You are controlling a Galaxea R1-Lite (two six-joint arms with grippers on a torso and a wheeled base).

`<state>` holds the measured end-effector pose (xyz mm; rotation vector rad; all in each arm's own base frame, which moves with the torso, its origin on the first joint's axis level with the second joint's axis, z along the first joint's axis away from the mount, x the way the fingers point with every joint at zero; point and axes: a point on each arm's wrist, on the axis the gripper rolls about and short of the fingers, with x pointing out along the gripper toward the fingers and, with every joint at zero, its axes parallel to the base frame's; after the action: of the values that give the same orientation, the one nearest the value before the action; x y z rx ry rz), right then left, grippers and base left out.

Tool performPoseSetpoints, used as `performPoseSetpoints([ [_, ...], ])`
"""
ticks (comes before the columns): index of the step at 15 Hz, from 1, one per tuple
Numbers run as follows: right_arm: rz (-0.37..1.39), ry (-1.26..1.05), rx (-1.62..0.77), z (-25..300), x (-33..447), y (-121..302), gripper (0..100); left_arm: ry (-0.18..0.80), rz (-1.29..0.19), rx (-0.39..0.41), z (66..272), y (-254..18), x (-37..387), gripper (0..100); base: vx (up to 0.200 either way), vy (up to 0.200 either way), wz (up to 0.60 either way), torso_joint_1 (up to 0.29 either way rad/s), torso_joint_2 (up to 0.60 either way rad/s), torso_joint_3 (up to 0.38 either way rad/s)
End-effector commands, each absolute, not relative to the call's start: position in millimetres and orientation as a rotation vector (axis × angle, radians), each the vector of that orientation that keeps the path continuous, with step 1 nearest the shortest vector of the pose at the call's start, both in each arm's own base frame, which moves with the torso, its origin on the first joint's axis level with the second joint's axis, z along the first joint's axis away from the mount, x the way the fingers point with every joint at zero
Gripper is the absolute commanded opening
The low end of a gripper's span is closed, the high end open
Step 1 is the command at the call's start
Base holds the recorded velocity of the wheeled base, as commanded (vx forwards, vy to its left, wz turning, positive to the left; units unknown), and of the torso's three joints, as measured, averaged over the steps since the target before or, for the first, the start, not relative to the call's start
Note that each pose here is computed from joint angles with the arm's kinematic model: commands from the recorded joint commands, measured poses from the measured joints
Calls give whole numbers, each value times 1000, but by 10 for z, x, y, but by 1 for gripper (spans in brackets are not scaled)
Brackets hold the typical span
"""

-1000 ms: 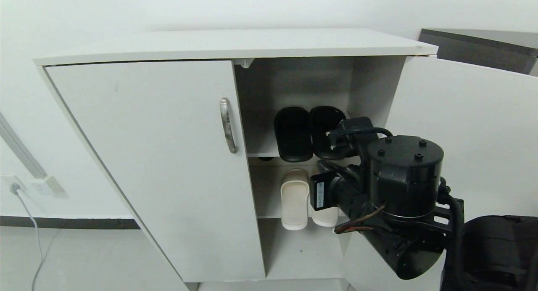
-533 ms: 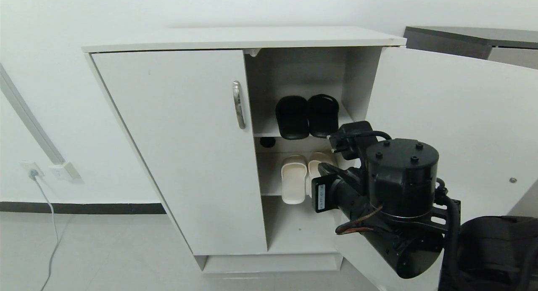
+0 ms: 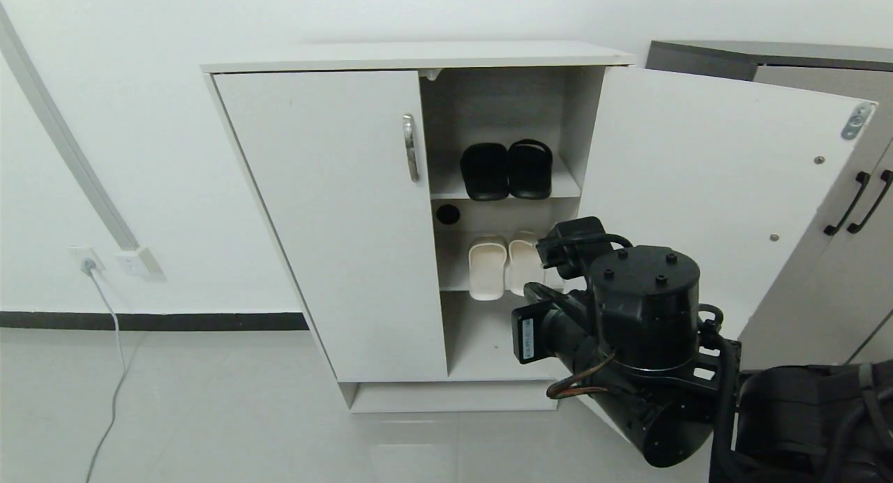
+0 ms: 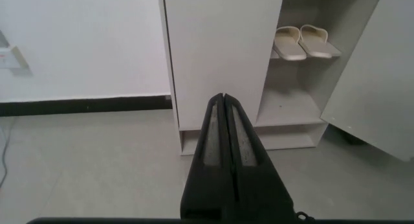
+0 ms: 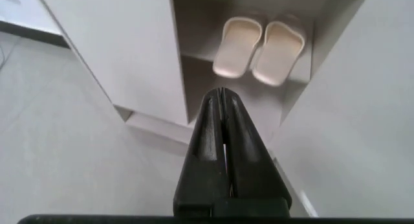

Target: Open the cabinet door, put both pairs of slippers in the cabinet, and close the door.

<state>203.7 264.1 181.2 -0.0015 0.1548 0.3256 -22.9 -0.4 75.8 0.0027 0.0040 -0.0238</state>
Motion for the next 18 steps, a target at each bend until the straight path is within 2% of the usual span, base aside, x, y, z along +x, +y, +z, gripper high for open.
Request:
performPoseSetpoints([
  [1,318,167,-14,1759,2061,2638,0,5,-23,1,757,-4,-229,0,-200,0,0,2,7,7],
  [18,326,211,-51,1552,2165,2539,0,5,-21,0,757,-4,-229,0,0,0,0,0,0,0],
])
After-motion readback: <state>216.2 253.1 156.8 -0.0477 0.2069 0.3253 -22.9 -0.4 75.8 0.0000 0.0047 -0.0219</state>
